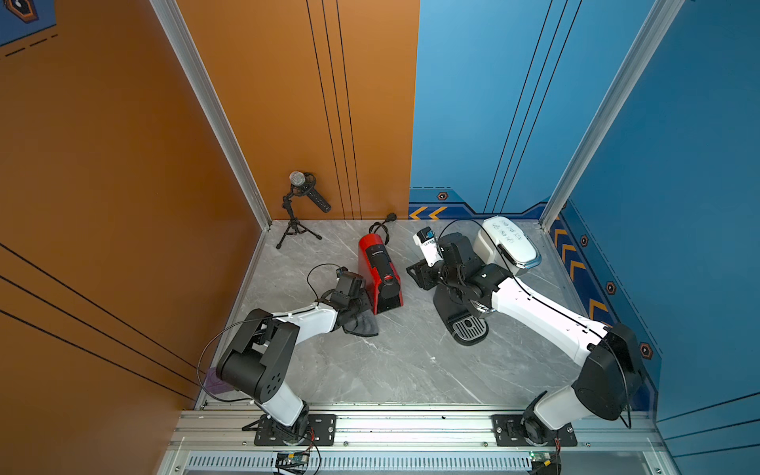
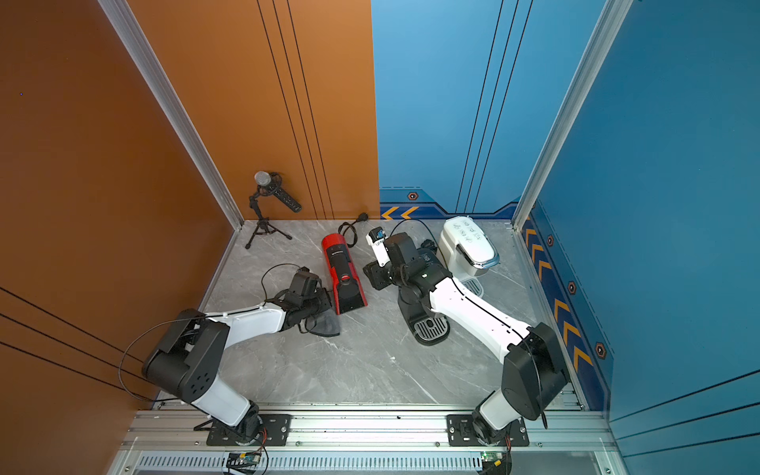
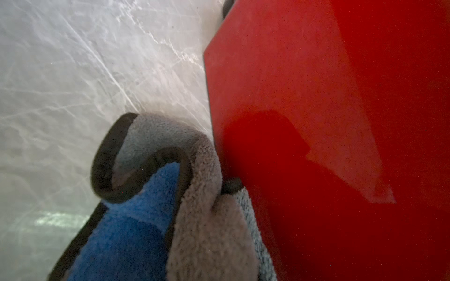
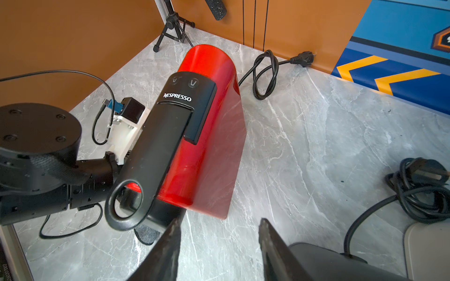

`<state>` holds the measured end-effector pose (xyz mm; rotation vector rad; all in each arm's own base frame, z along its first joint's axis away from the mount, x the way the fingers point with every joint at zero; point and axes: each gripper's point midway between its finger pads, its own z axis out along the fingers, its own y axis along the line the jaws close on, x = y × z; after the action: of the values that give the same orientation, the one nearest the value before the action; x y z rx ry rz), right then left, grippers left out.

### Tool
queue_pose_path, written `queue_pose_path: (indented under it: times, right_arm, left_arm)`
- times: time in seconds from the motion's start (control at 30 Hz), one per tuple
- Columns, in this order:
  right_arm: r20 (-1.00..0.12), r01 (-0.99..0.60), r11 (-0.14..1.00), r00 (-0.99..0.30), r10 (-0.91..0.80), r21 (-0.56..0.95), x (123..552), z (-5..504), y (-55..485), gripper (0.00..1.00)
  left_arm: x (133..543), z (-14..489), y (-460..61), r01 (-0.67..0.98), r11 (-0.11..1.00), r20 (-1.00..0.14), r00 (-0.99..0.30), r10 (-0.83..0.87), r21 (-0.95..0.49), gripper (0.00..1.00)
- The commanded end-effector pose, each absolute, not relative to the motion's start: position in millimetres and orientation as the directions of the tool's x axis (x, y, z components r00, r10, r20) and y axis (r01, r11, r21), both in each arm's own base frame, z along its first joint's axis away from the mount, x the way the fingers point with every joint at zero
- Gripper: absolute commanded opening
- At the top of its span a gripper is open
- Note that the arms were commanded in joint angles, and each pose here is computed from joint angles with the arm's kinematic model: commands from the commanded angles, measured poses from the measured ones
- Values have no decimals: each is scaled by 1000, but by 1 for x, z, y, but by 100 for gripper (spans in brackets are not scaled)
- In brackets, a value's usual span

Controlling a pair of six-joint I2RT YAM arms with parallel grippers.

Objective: Wipe the surface of a coffee machine
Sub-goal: Wipe the dirt from the surface of the coffee machine.

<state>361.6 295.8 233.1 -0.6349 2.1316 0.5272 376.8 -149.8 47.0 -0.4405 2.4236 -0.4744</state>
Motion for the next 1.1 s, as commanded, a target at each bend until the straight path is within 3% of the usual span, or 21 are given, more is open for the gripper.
queue_pose_path:
  times: [0.0, 0.53, 0.73, 1.07]
  right_arm:
    - [-820, -587, 796, -521, -235, 146, 363, 236, 292, 52]
    - [-803, -609, 773, -542, -246, 174, 362, 226, 312, 52]
    - [-799, -605, 778, -547, -252, 169, 360, 224, 311, 52]
    - [-798, -607, 772, -553, -238, 190, 357, 220, 314, 52]
  left_arm:
    - [410, 74, -177, -98, 828, -527, -729, -437, -551, 0]
    - [500, 129, -189, 17, 760, -561, -685, -464, -650, 0]
    - [474, 138, -151, -24, 790, -596, -642, -481, -612, 0]
    - [383, 177, -127, -7, 893, -681, -644, -348, -449, 0]
